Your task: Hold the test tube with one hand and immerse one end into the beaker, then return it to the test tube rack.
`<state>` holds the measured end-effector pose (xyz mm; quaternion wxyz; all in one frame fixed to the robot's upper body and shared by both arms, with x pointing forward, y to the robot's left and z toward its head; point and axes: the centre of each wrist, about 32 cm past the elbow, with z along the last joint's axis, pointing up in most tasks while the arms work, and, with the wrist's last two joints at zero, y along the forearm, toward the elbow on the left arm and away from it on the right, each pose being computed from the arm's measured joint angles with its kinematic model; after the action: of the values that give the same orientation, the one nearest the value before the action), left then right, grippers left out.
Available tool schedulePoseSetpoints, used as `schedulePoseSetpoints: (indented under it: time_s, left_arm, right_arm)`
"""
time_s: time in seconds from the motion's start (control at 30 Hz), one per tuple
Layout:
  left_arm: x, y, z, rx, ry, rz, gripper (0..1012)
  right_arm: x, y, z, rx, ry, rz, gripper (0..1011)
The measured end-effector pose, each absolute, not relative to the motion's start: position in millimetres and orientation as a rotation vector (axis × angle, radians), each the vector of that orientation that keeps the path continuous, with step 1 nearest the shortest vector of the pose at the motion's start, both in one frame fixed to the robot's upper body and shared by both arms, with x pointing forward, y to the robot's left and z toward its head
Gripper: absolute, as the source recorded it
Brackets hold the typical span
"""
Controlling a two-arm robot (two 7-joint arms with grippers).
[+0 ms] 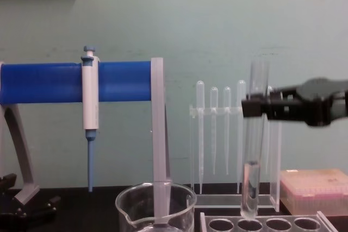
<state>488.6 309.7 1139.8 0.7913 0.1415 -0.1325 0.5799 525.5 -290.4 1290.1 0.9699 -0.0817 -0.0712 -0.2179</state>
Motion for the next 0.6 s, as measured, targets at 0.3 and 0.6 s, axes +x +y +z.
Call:
schedulePoseSetpoints:
  time_s: [0.3, 0.6]
  left_arm:
    - [489, 310, 1140, 0.304, -0.285, 1.248, 1000]
    - [489, 310, 1140, 0.304, -0.285, 1.248, 1000]
  right_arm:
    - [527, -291, 1309, -0.162, -0.13, -0.449, 234]
    - [528, -292, 1318, -0.156, -0.125, -0.459, 235]
